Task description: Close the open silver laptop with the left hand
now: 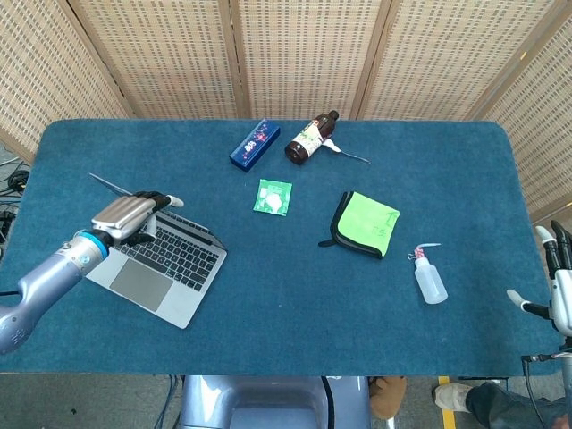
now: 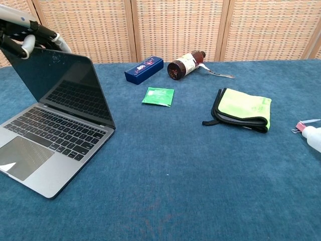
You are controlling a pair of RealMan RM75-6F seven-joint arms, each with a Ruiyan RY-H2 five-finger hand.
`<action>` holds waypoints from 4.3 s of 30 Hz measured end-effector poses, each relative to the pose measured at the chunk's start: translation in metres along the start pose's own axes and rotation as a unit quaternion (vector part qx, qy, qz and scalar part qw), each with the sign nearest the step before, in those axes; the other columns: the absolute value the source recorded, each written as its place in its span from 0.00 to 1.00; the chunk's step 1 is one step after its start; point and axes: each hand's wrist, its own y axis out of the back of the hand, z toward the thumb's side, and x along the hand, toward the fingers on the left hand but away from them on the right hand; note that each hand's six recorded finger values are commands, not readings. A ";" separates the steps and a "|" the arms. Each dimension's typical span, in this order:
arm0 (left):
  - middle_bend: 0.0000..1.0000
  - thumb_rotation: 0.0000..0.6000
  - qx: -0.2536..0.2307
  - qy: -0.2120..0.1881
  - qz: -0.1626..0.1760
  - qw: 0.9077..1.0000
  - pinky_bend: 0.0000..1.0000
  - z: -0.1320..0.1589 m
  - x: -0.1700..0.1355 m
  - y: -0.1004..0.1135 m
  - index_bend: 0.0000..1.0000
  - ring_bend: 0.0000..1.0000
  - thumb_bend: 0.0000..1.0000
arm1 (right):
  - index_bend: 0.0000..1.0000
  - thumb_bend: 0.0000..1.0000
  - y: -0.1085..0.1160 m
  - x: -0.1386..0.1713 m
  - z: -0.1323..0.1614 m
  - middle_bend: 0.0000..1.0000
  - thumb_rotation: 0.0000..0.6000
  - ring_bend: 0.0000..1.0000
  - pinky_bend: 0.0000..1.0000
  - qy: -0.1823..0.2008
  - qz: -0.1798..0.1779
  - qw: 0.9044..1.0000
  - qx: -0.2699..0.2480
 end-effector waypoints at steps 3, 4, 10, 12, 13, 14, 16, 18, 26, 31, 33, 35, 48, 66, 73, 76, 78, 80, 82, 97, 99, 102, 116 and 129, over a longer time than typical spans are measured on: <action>0.21 1.00 -0.003 -0.003 -0.002 1.000 0.12 -0.003 -0.008 -0.002 0.18 0.12 1.00 | 0.01 0.00 0.000 0.000 0.000 0.00 1.00 0.00 0.00 0.000 0.000 1.000 0.000; 0.21 1.00 -0.004 -0.003 -0.003 1.000 0.12 -0.005 -0.010 -0.003 0.18 0.12 1.00 | 0.01 0.00 0.000 0.000 0.000 0.00 1.00 0.00 0.00 0.000 0.000 1.000 0.000; 0.21 1.00 -0.007 -0.003 -0.017 1.000 0.12 -0.012 -0.022 -0.012 0.18 0.12 1.00 | 0.01 0.00 0.000 0.000 0.000 0.00 1.00 0.00 0.00 0.000 0.000 1.000 0.000; 0.21 1.00 -0.005 -0.004 -0.020 1.000 0.12 -0.015 -0.026 -0.016 0.18 0.12 1.00 | 0.01 0.00 0.000 0.000 0.001 0.00 1.00 0.00 0.00 0.001 0.000 1.000 0.000; 0.21 1.00 -0.003 -0.005 -0.021 1.000 0.12 -0.016 -0.027 -0.018 0.18 0.12 1.00 | 0.01 0.00 0.000 0.000 0.001 0.00 1.00 0.00 0.00 0.001 0.000 1.000 0.000; 0.21 1.00 -0.003 -0.006 -0.022 1.000 0.12 -0.017 -0.029 -0.020 0.18 0.12 1.00 | 0.01 0.00 0.000 0.001 0.001 0.00 1.00 0.00 0.00 0.001 0.001 1.000 0.000; 0.21 1.00 -0.001 -0.008 -0.024 1.000 0.12 -0.020 -0.032 -0.025 0.18 0.12 1.00 | 0.01 0.00 -0.001 0.001 0.002 0.00 1.00 0.00 0.00 0.002 0.001 1.000 0.000; 0.21 1.00 0.001 -0.010 -0.026 1.000 0.12 -0.022 -0.035 -0.030 0.18 0.12 1.00 | 0.01 0.00 -0.001 0.001 0.002 0.00 1.00 0.00 0.00 0.003 0.001 1.000 -0.001; 0.21 1.00 0.002 -0.026 -0.023 0.999 0.12 -0.028 -0.047 -0.048 0.18 0.12 1.00 | 0.01 0.00 0.000 0.001 0.002 0.00 1.00 0.00 0.00 0.004 0.000 1.000 -0.003; 0.21 1.00 -0.006 -0.028 -0.026 0.999 0.12 -0.035 -0.053 -0.061 0.18 0.12 1.00 | 0.01 0.00 0.001 0.002 0.002 0.00 1.00 0.00 0.00 0.005 0.001 1.000 -0.005; 0.21 1.00 -0.009 -0.028 -0.028 0.999 0.12 -0.037 -0.054 -0.065 0.18 0.12 1.00 | 0.01 0.00 0.001 0.002 0.002 0.00 1.00 0.00 0.00 0.005 0.001 1.000 -0.005; 0.21 1.00 -0.011 -0.029 -0.032 0.999 0.12 -0.040 -0.055 -0.071 0.18 0.12 1.00 | 0.01 0.00 0.001 0.002 0.002 0.00 1.00 0.00 0.00 0.005 0.001 1.000 -0.006; 0.19 1.00 -0.014 -0.035 -0.009 0.999 0.12 -0.056 -0.063 -0.095 0.18 0.11 1.00 | 0.01 0.00 0.002 0.003 0.004 0.00 1.00 0.00 0.00 0.008 0.002 1.000 -0.010; 0.18 1.00 -0.068 -0.022 0.063 0.995 0.12 -0.072 -0.051 -0.156 0.18 0.11 1.00 | 0.01 0.00 0.005 0.005 0.004 0.00 1.00 0.00 0.00 0.010 0.000 1.000 -0.019; 0.18 1.00 -0.069 -0.013 0.055 0.996 0.12 -0.078 -0.056 -0.168 0.18 0.11 1.00 | 0.01 0.00 0.006 0.005 0.004 0.00 1.00 0.00 0.00 0.011 -0.001 1.000 -0.021; 0.18 1.00 -0.075 -0.009 0.050 0.996 0.12 -0.079 -0.056 -0.173 0.18 0.11 1.00 | 0.01 0.00 0.007 0.005 0.004 0.00 1.00 0.00 0.00 0.011 -0.001 1.000 -0.021; 0.18 1.00 -0.078 -0.007 0.048 0.996 0.12 -0.081 -0.056 -0.176 0.18 0.11 1.00 | 0.01 0.00 0.006 0.005 0.004 0.00 1.00 0.00 0.00 0.011 0.000 1.000 -0.021; 0.18 1.00 -0.079 -0.004 0.045 0.996 0.12 -0.082 -0.055 -0.180 0.18 0.11 1.00 | 0.01 0.00 0.006 0.005 0.004 0.00 1.00 0.00 0.00 0.011 0.000 1.000 -0.021; 0.18 1.00 -0.080 -0.002 0.044 0.996 0.12 -0.084 -0.055 -0.182 0.18 0.11 1.00 | 0.01 0.00 0.006 0.005 0.004 0.00 1.00 0.00 0.00 0.011 0.000 1.000 -0.021; 0.18 1.00 -0.090 0.015 0.024 0.996 0.12 -0.092 -0.055 -0.200 0.18 0.11 1.00 | 0.01 0.00 0.007 0.006 0.004 0.00 1.00 0.00 0.00 0.011 0.000 1.000 -0.023; 0.18 1.00 -0.089 0.013 0.024 0.996 0.12 -0.091 -0.054 -0.201 0.18 0.11 1.00 | 0.01 0.00 0.008 0.006 0.004 0.00 1.00 0.00 0.00 0.011 -0.001 1.000 -0.023; 0.18 1.00 -0.088 0.011 0.027 0.996 0.12 -0.091 -0.054 -0.201 0.18 0.11 1.00 | 0.01 0.00 0.007 0.006 0.004 0.00 1.00 0.00 0.00 0.011 0.000 1.000 -0.023; 0.07 1.00 -0.095 0.010 0.030 0.995 0.11 -0.091 -0.055 -0.201 0.17 0.03 1.00 | 0.01 0.00 0.008 0.006 0.004 0.00 1.00 0.00 0.00 0.013 -0.002 1.000 -0.024; 0.00 1.00 -0.103 -0.007 0.250 0.963 0.00 -0.098 -0.099 -0.123 0.00 0.00 0.10 | 0.01 0.00 0.010 0.007 0.007 0.00 1.00 0.00 0.00 0.018 -0.004 0.999 -0.028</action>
